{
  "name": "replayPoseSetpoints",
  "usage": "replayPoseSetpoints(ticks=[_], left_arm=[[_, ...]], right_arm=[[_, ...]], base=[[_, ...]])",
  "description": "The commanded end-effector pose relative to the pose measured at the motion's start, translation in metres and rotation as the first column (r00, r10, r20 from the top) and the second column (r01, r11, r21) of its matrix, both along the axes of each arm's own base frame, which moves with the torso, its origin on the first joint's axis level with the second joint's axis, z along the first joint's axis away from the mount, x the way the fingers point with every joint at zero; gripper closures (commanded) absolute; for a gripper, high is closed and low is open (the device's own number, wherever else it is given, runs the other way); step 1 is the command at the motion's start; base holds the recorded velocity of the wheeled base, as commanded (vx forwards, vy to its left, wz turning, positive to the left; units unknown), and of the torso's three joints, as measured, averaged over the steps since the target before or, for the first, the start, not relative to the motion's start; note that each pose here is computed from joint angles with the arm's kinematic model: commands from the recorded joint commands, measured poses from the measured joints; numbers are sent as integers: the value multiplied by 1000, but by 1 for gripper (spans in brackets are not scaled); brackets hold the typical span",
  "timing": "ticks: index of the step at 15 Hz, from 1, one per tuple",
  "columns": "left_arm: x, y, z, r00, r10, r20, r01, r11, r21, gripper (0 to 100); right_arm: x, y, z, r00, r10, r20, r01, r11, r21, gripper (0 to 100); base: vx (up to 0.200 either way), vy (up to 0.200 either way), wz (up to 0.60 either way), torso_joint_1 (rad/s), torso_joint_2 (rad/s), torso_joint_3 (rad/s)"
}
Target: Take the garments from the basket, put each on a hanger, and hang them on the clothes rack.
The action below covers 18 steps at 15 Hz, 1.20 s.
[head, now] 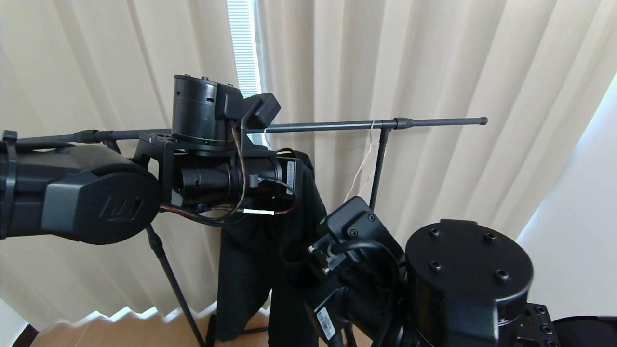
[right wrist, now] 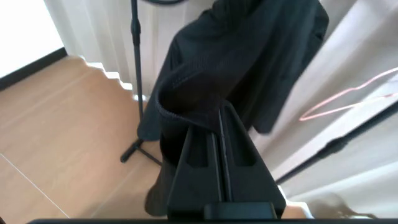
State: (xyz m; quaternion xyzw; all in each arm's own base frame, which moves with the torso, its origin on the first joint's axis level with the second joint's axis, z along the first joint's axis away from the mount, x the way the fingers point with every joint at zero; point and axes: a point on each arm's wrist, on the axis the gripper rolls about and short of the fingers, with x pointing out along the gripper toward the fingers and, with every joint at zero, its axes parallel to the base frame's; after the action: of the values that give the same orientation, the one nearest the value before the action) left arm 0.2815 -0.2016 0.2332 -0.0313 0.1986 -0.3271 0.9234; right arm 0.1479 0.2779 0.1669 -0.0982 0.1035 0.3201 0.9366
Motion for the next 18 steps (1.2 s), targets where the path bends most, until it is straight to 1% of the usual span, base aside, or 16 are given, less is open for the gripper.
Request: replayPoseSetpoints(ticks=[1,2,3,4,5,6,7,8,9,11,12,13,14,15,17,18], left_arm=[[-2,2,2,1000,4,3,-4,1000,-2,100],[-4,3,3,1000,5,-3,-5,1000,5,100],[-8,7,5,1000,9,-24,-9,1000,20,100],[-14,14,8,998,18,-60,-15,999,51,100],[-18,23,9,996,32,-78,-26,996,81,100],[-24,31,10,996,31,-84,-20,992,125,100],[-27,35,8,995,31,-93,-17,989,148,100],[-39,47,4,994,26,-108,-2,976,219,100],[-45,52,-2,991,39,-126,-5,966,258,100],[-54,56,-12,988,55,-147,-7,950,311,100],[-65,56,-22,984,43,-172,18,941,339,100],[-74,52,-28,981,23,-193,47,935,351,100],[-93,41,-40,971,-18,-238,106,926,363,100],[-104,30,-42,962,-47,-269,140,930,339,100],[-121,11,-44,942,-84,-325,183,940,287,100],[-129,-11,-44,922,-104,-374,203,950,237,100]], right_arm=[[1,2,-7,1000,-2,-8,2,1000,-24,100],[1,-1,-8,1000,-8,-9,8,999,-40,100],[6,-10,-8,1000,-26,8,26,997,-72,100],[15,-30,-10,997,-54,57,63,984,-169,100],[24,-46,-11,992,-80,96,101,966,-239,100],[33,-57,-10,986,-120,117,148,951,-270,100],[37,-61,-9,982,-142,123,171,947,-272,100],[54,-68,-4,962,-232,144,263,930,-258,100],[67,-71,-2,946,-284,153,315,916,-248,100],[80,-74,0,933,-324,155,354,906,-231,100],[88,-69,1,928,-347,138,368,910,-192,100],[94,-64,0,925,-360,119,376,913,-159,100],[104,-54,1,918,-386,88,393,915,-89,100],[108,-48,1,917,-394,67,397,916,-51,100],[112,-36,-2,918,-395,38,396,918,-7,100],[111,-27,-3,921,-390,23,389,921,20,100]], base=[[0,0,0,0,0,0],[0,0,0,0,0,0],[0,0,0,0,0,0],[0,0,0,0,0,0],[0,0,0,0,0,0],[0,0,0,0,0,0],[0,0,0,0,0,0],[0,0,0,0,0,0],[0,0,0,0,0,0],[0,0,0,0,0,0],[0,0,0,0,0,0],[0,0,0,0,0,0],[0,0,0,0,0,0],[0,0,0,0,0,0],[0,0,0,0,0,0],[0,0,0,0,0,0]])
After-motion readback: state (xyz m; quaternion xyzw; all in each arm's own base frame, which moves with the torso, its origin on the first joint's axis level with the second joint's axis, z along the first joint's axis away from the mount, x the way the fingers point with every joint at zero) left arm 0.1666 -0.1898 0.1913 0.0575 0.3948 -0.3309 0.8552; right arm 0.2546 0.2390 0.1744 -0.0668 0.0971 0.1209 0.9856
